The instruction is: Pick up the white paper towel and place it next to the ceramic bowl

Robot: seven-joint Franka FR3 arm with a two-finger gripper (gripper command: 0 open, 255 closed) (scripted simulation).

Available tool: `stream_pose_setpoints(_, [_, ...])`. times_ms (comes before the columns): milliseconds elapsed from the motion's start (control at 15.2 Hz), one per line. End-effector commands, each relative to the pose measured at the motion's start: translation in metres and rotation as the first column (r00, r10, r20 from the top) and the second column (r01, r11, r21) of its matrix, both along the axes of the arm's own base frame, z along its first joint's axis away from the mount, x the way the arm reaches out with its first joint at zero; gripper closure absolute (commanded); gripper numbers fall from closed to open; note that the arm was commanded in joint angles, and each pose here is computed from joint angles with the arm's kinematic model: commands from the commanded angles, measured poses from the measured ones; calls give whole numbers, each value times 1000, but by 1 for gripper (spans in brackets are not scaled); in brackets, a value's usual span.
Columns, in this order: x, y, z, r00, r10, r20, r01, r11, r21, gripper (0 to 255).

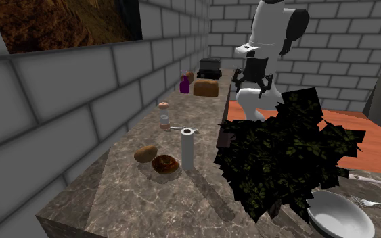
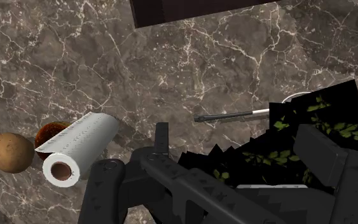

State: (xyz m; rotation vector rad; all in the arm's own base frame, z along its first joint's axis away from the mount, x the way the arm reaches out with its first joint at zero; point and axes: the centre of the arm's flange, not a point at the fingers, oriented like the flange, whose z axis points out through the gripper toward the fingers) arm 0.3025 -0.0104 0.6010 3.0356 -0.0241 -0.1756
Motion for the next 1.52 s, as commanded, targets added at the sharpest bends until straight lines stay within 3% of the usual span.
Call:
stream_pose_setpoints(0, [0,0,0,1000,0,0,0,1000,0,0])
stream_pose_setpoints(1452, [118,-215,-145,989,69,134,-76,996,43,0])
